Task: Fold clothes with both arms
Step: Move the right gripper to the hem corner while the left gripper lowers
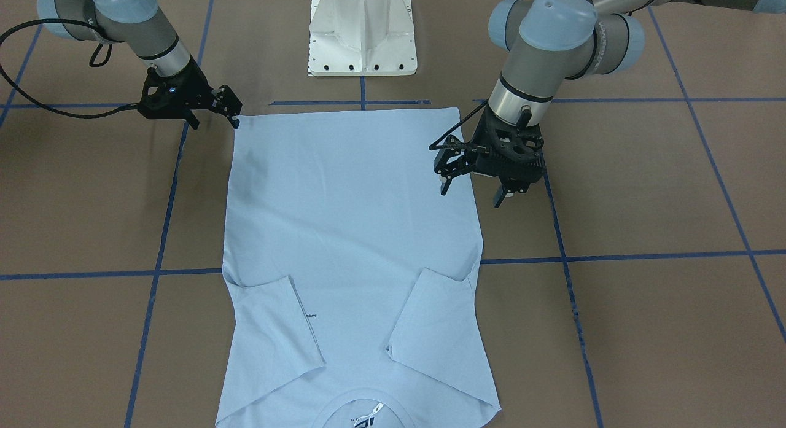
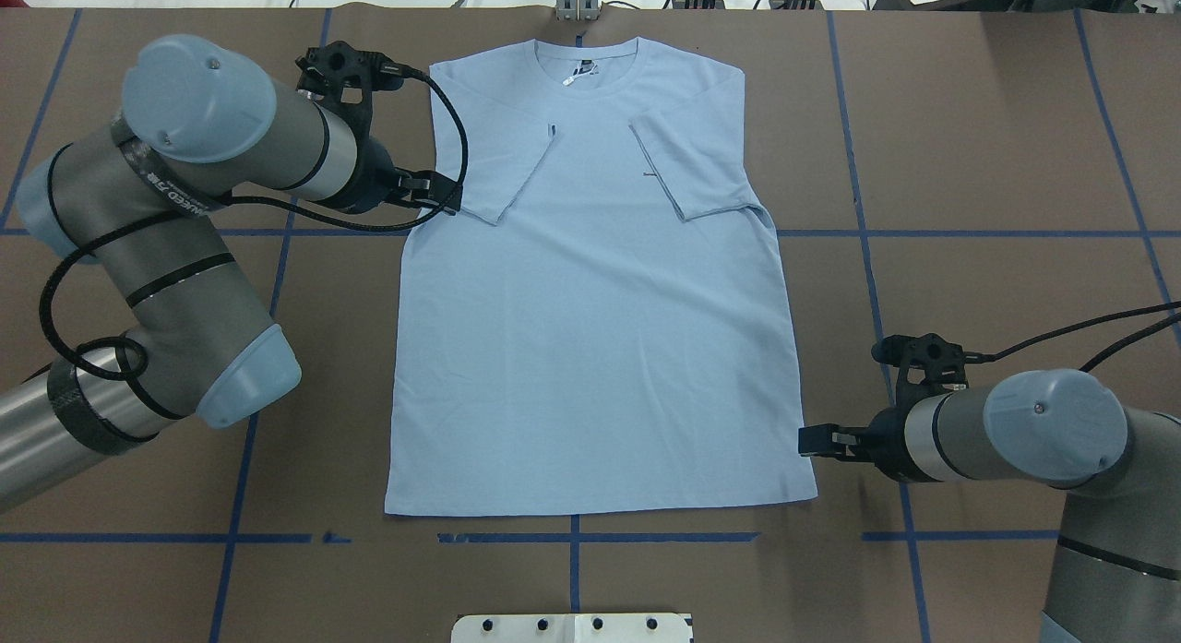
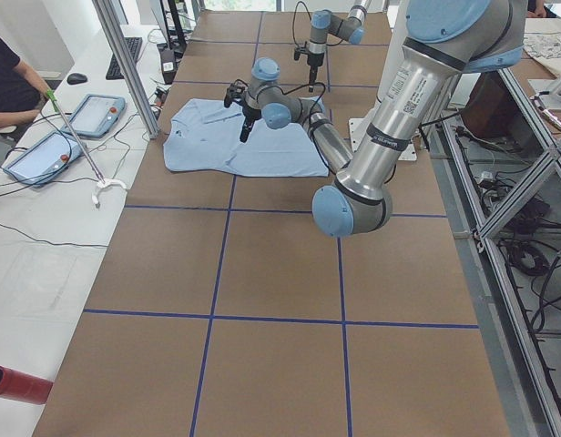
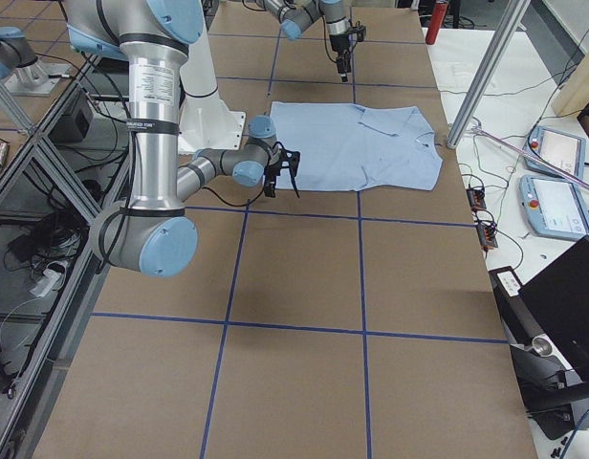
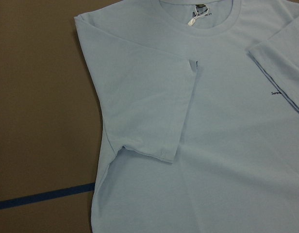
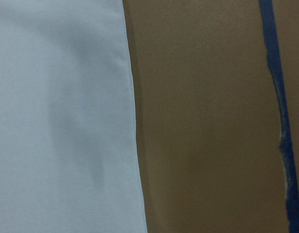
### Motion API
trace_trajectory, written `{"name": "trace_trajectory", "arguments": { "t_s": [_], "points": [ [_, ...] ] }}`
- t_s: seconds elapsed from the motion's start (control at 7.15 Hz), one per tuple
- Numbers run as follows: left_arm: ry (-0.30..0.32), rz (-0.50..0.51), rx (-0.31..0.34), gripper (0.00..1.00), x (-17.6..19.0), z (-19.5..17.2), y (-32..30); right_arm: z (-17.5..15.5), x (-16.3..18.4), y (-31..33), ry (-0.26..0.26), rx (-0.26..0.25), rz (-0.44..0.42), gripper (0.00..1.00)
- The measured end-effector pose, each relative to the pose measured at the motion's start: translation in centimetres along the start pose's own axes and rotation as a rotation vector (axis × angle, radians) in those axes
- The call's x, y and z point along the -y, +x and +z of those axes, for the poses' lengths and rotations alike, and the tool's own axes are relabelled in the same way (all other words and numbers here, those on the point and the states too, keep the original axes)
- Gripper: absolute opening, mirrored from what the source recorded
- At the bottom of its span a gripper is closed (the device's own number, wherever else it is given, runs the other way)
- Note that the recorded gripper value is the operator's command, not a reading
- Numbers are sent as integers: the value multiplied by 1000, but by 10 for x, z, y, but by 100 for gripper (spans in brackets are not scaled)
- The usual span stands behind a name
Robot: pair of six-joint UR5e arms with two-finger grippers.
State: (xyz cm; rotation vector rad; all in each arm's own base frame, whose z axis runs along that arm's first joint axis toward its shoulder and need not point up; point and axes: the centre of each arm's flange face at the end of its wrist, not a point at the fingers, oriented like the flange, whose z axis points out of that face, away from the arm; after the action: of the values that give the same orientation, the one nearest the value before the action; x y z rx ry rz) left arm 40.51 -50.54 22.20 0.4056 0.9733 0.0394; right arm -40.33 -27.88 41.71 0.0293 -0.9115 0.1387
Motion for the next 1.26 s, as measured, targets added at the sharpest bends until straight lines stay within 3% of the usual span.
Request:
{"name": "trace_trajectory", "arguments": {
  "t_s": [0.7, 0.98, 1.26],
  "points": [
    [4, 5, -13, 100, -2, -6, 3, 14, -15, -36, -13, -71, -17, 98],
    [5, 6, -16, 100, -2, -7, 4, 19, -20, -41, -25, -84, -23, 66],
    [5, 6, -16, 100, -2, -7, 3, 22, -23, -41, -35, -90, -25, 42]
  ]
}}
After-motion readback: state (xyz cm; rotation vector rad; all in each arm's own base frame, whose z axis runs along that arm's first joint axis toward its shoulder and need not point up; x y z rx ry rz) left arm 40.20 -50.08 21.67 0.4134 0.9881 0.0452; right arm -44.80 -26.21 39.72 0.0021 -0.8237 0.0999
